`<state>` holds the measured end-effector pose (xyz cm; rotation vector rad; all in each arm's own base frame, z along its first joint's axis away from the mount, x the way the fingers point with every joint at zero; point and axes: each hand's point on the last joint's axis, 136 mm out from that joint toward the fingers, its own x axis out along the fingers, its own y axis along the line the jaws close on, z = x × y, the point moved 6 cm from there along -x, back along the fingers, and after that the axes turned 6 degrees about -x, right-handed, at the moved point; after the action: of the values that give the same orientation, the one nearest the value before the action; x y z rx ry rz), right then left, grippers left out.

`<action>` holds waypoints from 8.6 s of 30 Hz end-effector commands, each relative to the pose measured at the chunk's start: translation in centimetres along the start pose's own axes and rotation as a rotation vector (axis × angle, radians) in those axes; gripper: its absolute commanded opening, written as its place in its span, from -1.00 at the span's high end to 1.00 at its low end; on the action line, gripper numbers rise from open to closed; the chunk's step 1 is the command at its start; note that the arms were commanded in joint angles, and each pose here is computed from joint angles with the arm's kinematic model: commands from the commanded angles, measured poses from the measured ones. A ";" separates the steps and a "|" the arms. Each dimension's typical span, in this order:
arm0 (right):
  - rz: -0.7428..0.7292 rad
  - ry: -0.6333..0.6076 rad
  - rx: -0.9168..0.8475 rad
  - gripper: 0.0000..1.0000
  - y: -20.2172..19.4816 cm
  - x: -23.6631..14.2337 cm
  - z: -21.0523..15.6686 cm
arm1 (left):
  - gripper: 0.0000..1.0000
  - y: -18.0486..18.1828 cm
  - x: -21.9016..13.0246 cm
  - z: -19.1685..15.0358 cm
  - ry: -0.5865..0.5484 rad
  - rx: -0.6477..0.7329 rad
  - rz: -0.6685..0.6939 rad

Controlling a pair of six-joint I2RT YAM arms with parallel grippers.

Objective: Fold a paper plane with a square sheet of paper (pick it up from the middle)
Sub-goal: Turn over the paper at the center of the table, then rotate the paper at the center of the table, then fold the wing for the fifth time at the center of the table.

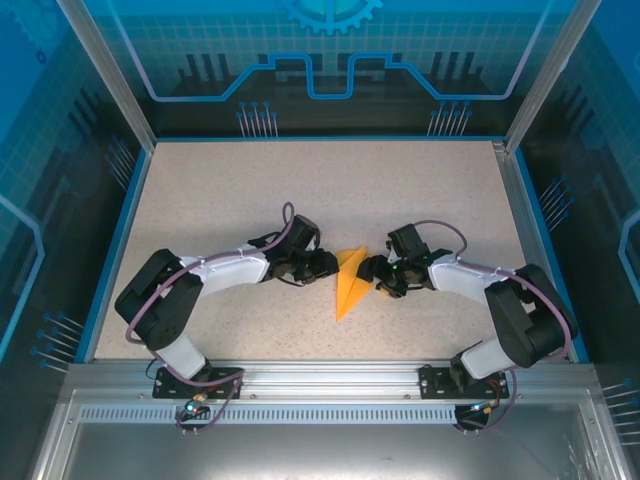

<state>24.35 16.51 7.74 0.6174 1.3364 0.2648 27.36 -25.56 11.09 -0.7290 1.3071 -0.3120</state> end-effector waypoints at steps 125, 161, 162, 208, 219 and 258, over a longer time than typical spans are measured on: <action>-0.111 0.137 -0.733 -0.25 20.9 2.8 -1.2 | -0.04 10.9 -13.9 -1.1 -0.657 -0.258 0.204; 0.133 0.207 -0.320 0.47 8.1 9.2 4.1 | -0.20 5.3 -6.2 0.9 -0.250 -0.130 0.141; 0.116 0.192 -0.291 0.47 7.3 9.2 4.1 | -0.20 5.3 -6.1 0.9 -0.244 -0.130 0.144; 0.063 0.126 -0.070 0.42 1.9 8.7 2.3 | 0.18 5.2 0.3 2.9 -0.008 -0.377 -0.142; 0.101 0.116 -0.128 0.36 3.7 7.8 3.6 | 0.24 5.5 0.5 3.1 -0.005 -0.377 -0.132; -0.288 -0.450 -1.493 -0.10 8.5 0.9 -9.5 | 0.92 4.8 0.0 3.3 -0.013 -0.375 -0.143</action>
<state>15.80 25.88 10.29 -0.6210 0.6139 0.8048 29.46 -20.76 7.44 -1.1285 1.3195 -0.1536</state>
